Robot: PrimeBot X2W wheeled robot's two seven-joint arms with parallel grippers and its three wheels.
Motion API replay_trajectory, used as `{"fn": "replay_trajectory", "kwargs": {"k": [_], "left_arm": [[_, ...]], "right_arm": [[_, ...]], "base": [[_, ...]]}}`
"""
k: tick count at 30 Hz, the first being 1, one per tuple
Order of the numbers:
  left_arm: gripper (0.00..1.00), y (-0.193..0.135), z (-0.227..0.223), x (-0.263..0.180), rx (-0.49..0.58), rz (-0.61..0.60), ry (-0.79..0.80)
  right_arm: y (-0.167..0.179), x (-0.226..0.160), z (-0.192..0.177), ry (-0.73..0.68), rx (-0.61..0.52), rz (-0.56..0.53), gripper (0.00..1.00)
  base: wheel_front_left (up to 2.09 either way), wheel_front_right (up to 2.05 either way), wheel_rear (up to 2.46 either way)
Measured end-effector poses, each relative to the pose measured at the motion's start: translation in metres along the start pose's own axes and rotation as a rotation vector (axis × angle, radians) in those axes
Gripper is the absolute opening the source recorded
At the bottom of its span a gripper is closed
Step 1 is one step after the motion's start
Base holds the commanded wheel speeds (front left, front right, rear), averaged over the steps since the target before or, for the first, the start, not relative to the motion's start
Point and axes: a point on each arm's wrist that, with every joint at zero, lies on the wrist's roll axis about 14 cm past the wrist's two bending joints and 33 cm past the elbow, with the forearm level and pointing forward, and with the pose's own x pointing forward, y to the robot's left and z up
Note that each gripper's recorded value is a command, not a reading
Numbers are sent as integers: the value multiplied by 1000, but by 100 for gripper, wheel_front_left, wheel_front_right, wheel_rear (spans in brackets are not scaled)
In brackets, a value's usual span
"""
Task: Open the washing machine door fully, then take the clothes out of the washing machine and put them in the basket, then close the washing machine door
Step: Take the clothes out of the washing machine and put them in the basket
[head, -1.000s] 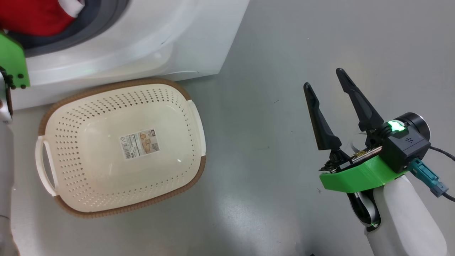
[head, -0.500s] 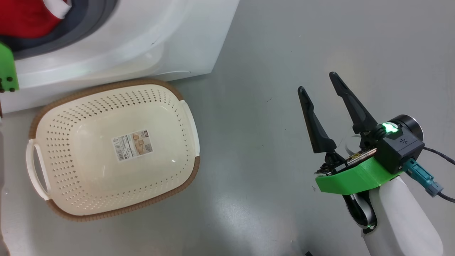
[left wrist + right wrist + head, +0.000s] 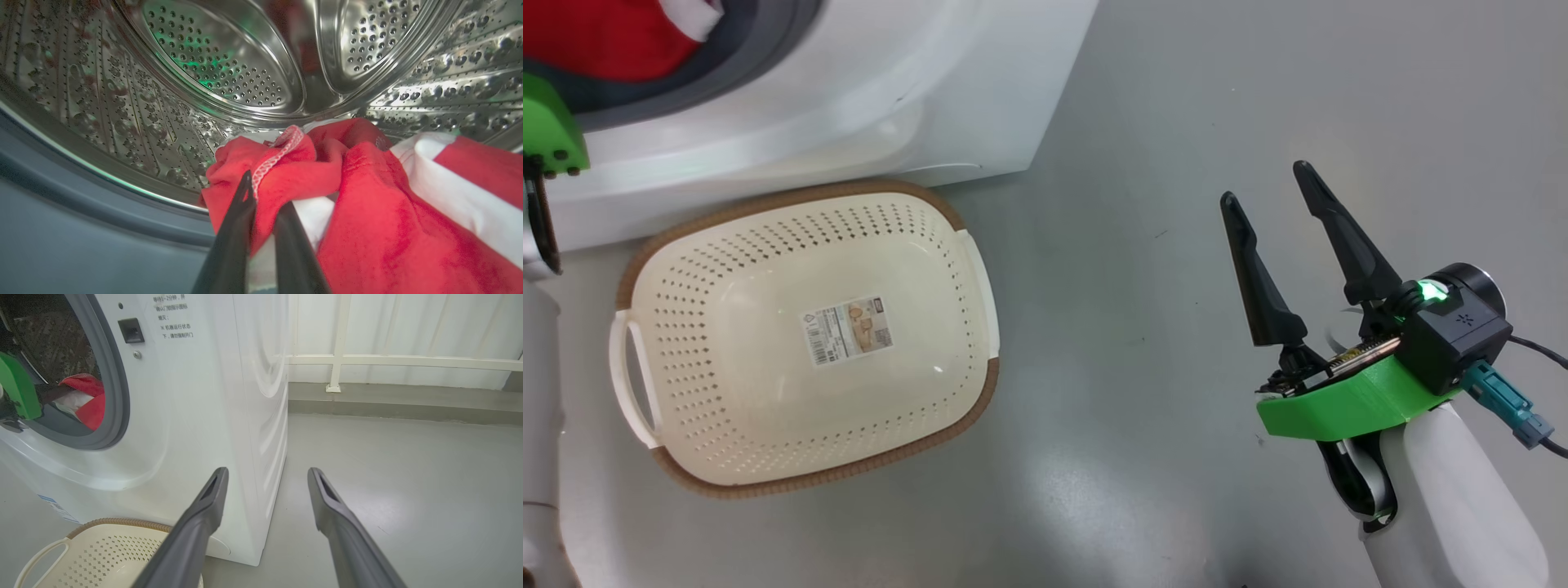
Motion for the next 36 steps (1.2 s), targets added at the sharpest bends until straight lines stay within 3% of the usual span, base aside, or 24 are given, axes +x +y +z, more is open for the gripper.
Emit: {"fn": "replay_trajectory", "kwargs": {"k": [8, 36], "left_arm": [[0, 6, 25, -10, -104, -5, -122], [0, 22, 86, -107, -141, 0, -363]], "right_arm": [[7, 5, -1, -3, 1, 19, 100], [35, -3, 32, -72, -18, 86, 100]], "base": [[0, 0, 0], [0, 0, 0]]}}
